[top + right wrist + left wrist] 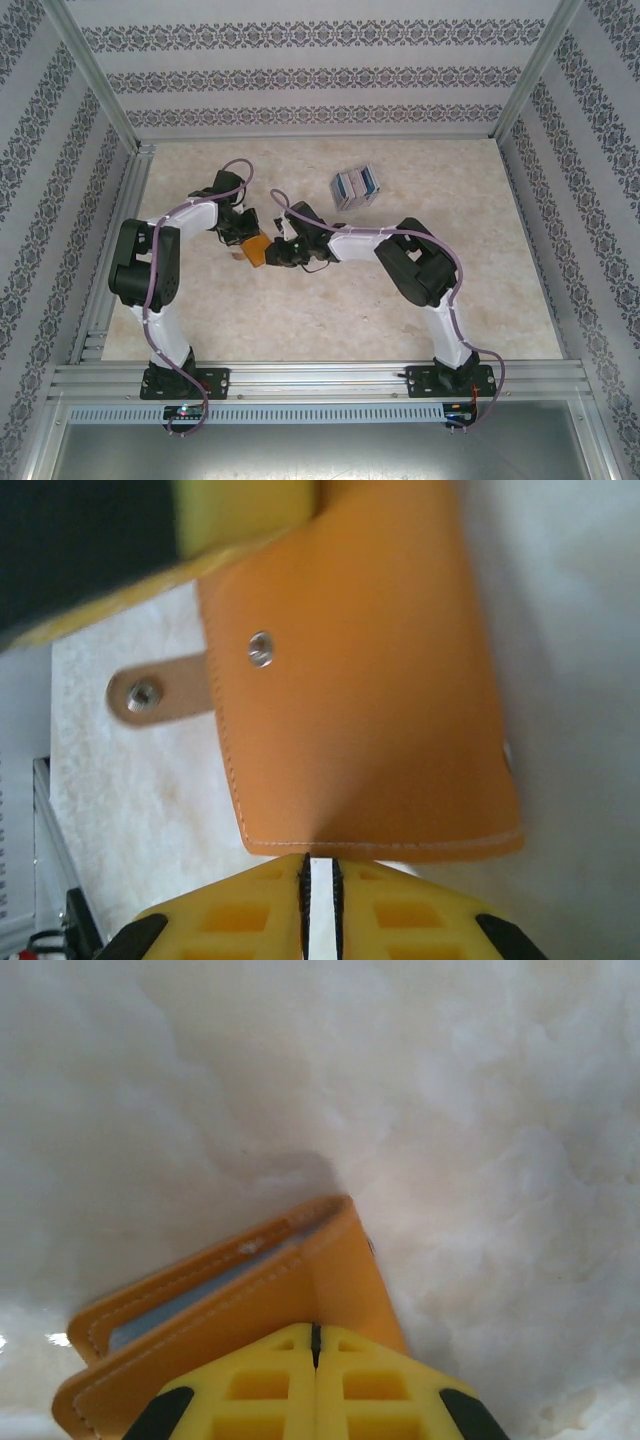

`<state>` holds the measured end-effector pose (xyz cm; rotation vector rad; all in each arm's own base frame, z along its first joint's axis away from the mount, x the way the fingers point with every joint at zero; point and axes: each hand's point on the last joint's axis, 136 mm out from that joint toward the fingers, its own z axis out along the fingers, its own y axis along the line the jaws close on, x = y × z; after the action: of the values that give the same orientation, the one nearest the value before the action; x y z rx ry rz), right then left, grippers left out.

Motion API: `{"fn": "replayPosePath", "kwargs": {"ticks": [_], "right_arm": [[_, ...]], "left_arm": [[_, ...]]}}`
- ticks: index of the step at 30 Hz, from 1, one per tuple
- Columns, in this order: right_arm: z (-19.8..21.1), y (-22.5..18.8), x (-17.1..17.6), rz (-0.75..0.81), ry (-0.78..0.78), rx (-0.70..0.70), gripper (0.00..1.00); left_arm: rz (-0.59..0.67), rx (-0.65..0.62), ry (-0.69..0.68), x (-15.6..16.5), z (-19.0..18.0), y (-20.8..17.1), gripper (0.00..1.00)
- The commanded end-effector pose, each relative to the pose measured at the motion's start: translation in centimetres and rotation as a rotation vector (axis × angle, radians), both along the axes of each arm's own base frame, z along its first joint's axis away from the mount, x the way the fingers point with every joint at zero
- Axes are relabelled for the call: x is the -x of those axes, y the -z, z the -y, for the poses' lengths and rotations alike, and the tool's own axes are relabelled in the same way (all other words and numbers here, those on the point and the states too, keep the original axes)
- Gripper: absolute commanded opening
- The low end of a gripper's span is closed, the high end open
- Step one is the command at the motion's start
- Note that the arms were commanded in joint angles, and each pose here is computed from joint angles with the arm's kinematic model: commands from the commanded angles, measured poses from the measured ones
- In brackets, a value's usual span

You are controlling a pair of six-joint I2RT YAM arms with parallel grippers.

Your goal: Put the credit cards into the card holder

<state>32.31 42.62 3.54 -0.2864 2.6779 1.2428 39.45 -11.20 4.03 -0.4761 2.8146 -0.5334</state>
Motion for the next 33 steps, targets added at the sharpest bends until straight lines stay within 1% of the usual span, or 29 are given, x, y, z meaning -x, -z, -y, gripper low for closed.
{"fn": "replayPosePath", "kwargs": {"ticks": [1, 5, 8, 12, 15, 18, 20, 25, 27, 29, 33], "right_arm": [[0.3, -0.9, -4.5, 0.072, 0.059, -0.016, 0.17], [0.5, -1.0, -7.6, 0.066, 0.073, -0.036, 0.18], [-0.6, -1.6, -9.2, 0.043, 0.044, -0.079, 0.18], [-2.1, -2.7, -9.9, 0.031, 0.001, -0.118, 0.19], [-1.8, -3.8, -9.4, 0.048, -0.014, -0.110, 0.20], [0.0, -4.9, -8.1, 0.080, -0.013, -0.068, 0.22], [1.5, -5.5, -6.6, 0.094, -0.017, -0.035, 0.23], [3.4, -5.6, -2.3, 0.079, -0.051, 0.001, 0.24], [3.4, -5.4, -0.3, 0.064, -0.075, 0.003, 0.24], [2.8, -5.2, 1.5, 0.051, -0.105, 0.005, 0.25], [-0.4, -5.2, 4.1, 0.037, -0.177, -0.023, 0.27]], "left_arm": [[-0.043, -0.061, 0.014, 2.0, -1.2, 1.0, 0.05], [-0.058, -0.039, 0.011, 2.9, -0.9, 1.5, 0.05], [-0.065, -0.018, 0.004, 3.3, -0.7, 1.5, 0.05], [-0.073, 0.007, -0.004, 3.7, -0.4, 1.6, 0.05], [-0.075, 0.017, -0.007, 3.7, -0.3, 1.4, 0.05], [-0.074, -0.014, -0.007, 3.5, -0.8, 1.1, 0.05], [-0.060, -0.019, -0.006, 2.8, -0.9, 0.4, 0.05], [0.008, 0.042, -0.018, -0.2, 0.1, -2.1, 0.07], [0.044, 0.025, -0.012, -1.4, -0.1, -3.4, 0.09], [0.072, -0.030, -0.008, -2.8, -0.9, -4.0, 0.12], [0.045, -0.084, -0.015, -4.6, -2.4, -3.1, 0.11]]}}
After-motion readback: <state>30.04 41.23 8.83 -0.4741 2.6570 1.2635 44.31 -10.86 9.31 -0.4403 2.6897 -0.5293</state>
